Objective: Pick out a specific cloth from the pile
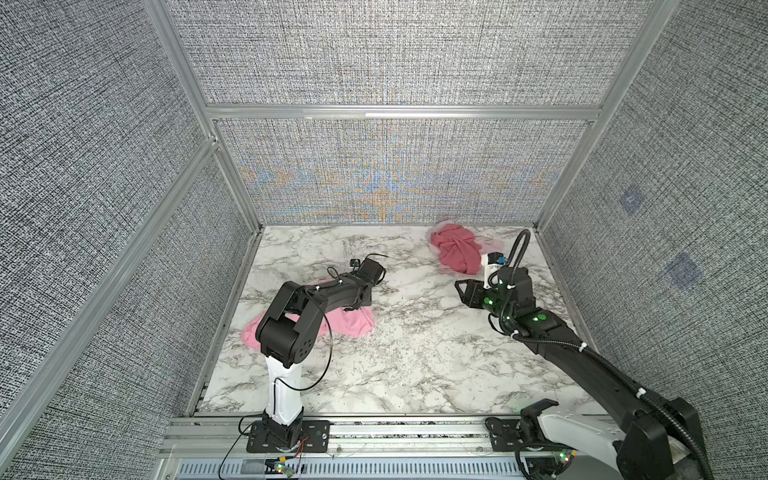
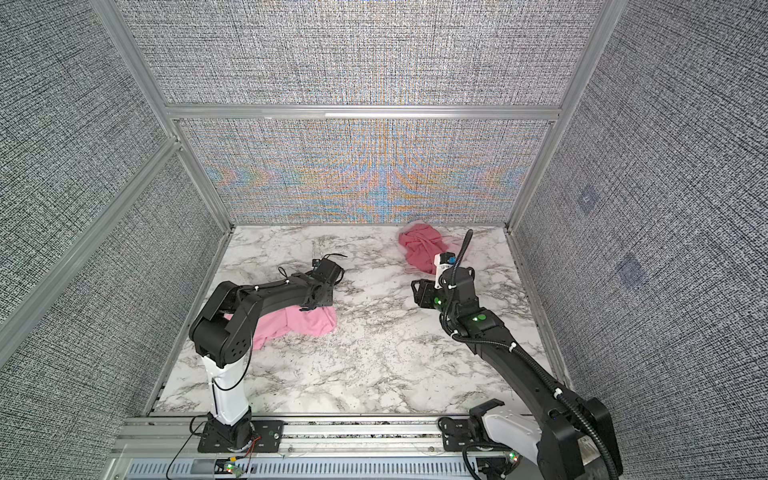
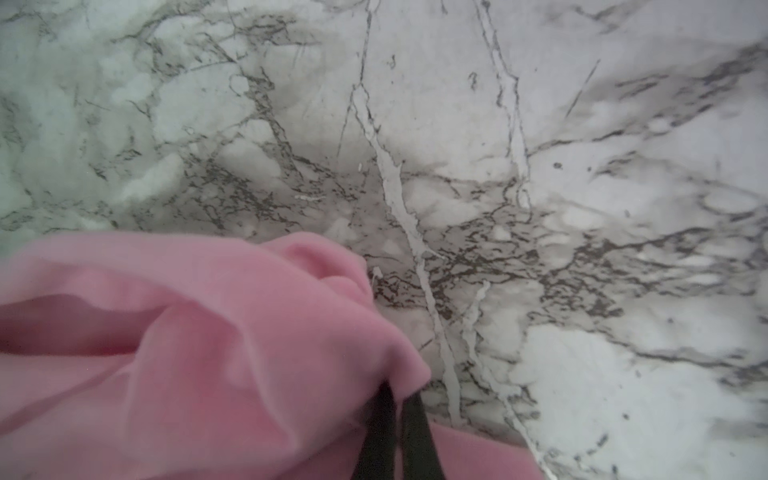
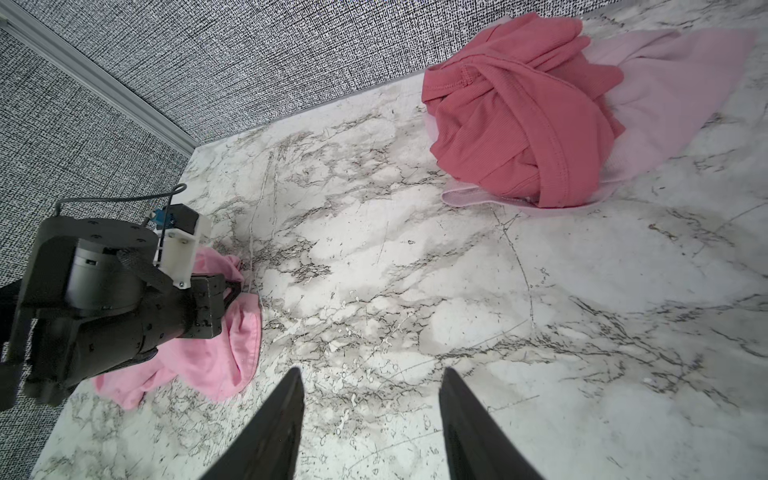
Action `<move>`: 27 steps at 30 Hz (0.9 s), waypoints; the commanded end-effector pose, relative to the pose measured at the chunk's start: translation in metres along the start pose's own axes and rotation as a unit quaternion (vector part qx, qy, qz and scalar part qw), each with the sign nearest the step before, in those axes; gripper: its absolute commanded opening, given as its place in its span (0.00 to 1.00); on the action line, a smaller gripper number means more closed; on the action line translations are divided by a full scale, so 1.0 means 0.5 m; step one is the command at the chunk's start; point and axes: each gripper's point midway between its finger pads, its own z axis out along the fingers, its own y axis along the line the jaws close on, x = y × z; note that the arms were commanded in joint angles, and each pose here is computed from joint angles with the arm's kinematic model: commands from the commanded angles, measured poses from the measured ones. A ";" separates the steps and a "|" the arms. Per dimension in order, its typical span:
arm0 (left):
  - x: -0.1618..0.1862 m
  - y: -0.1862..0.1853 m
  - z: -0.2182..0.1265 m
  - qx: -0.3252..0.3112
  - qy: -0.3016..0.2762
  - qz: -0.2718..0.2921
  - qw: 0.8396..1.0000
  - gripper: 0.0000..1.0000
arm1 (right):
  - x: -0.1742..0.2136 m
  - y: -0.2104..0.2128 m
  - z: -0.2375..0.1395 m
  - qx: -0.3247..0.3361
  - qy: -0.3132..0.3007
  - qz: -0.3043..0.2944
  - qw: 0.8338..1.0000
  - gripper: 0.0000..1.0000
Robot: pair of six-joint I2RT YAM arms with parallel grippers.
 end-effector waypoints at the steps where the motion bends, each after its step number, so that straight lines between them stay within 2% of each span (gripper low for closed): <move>1: 0.007 -0.021 -0.004 0.030 0.016 0.000 0.999 0.00 | -0.008 0.002 -0.002 -0.002 -0.009 0.006 1.000 0.54; 11: -0.167 -0.131 -0.079 0.101 -0.056 0.017 0.993 0.00 | -0.013 0.003 -0.006 -0.002 -0.011 0.009 1.000 0.54; 15: -0.209 -0.128 -0.127 0.113 -0.082 0.005 0.990 0.00 | -0.015 0.002 -0.013 0.000 -0.014 0.009 1.000 0.54; 21: -0.234 -0.052 -0.224 0.112 -0.126 -0.035 0.985 0.00 | -0.014 0.002 -0.018 0.000 -0.013 0.012 1.000 0.54; 27: -0.209 0.073 -0.282 0.104 -0.151 -0.091 0.979 0.00 | -0.016 0.007 -0.019 -0.007 -0.016 0.016 1.000 0.54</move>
